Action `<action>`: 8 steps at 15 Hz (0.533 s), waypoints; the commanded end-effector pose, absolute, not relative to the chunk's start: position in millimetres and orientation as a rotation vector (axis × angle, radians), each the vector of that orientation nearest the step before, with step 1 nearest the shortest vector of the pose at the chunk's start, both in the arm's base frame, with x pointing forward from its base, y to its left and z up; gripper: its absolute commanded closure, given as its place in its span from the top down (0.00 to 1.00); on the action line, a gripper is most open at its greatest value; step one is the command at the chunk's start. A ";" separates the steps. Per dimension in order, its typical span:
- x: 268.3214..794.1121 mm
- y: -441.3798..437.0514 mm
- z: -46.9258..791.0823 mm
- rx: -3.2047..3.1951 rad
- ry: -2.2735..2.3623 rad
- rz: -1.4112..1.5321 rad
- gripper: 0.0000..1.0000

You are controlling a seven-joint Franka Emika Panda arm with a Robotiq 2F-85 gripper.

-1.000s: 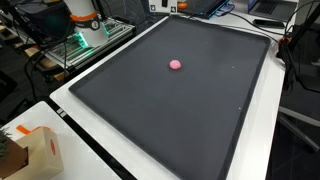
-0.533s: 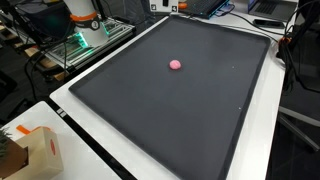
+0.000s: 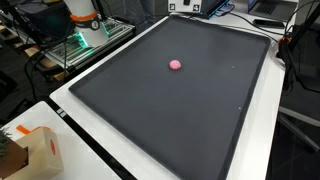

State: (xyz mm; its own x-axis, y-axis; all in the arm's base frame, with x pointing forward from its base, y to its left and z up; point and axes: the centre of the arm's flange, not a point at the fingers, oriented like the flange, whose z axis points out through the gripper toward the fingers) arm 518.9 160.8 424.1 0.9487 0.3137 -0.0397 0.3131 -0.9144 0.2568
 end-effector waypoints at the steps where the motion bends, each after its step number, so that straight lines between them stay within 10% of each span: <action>1: 573.6 170.3 401.4 2.774 0.456 -0.149 0.01; 8: 607.5 184.5 328.7 2.542 0.492 -0.515 0.01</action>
